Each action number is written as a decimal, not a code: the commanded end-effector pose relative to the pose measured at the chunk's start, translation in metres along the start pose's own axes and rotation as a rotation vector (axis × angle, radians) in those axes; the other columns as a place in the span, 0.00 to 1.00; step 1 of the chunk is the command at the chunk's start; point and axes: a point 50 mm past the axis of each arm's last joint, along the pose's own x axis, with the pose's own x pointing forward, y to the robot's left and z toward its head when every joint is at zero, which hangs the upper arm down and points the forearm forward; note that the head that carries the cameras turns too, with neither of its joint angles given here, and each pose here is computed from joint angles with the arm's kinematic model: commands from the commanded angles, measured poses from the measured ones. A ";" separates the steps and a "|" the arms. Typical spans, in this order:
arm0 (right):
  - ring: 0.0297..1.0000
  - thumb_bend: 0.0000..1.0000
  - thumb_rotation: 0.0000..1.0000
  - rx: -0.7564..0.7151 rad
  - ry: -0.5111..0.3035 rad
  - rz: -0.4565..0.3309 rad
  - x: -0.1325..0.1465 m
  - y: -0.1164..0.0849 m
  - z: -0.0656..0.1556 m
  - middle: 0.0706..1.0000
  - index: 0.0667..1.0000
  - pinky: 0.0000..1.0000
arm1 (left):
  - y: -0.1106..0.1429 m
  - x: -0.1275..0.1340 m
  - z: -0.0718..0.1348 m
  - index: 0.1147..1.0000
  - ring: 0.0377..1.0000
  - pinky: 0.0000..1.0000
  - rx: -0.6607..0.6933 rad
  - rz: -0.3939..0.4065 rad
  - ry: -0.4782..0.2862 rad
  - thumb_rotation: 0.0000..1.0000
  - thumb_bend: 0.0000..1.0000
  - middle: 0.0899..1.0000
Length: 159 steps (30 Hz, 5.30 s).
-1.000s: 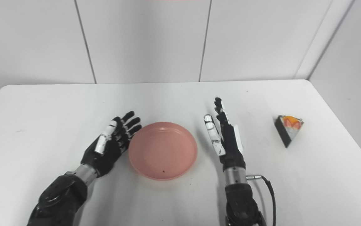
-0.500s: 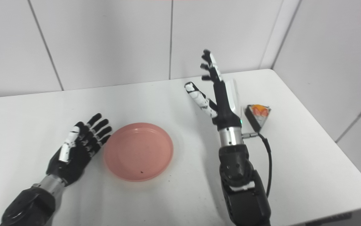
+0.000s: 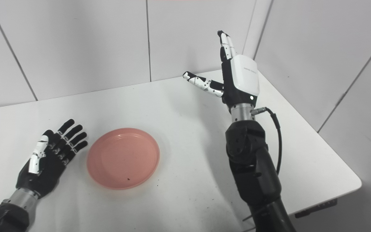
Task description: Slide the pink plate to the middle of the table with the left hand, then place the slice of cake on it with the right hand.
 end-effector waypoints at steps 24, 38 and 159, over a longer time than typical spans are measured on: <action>0.77 0.88 0.62 -0.309 0.264 0.164 0.028 -0.014 -0.060 0.87 0.87 0.53 | 0.038 -0.028 -0.033 0.86 0.87 0.87 -0.041 0.107 0.149 0.93 0.46 0.88; 0.80 0.89 0.59 -0.314 0.335 0.254 0.039 -0.005 -0.086 0.87 0.84 0.57 | 0.038 -0.028 -0.029 0.85 0.86 0.85 -0.042 0.105 0.147 0.91 0.45 0.87; 0.36 0.51 0.00 -0.090 -0.335 0.556 0.044 0.016 0.133 0.40 0.52 0.28 | -0.075 0.017 -0.024 0.94 0.94 0.95 0.001 0.111 0.157 1.00 0.35 0.94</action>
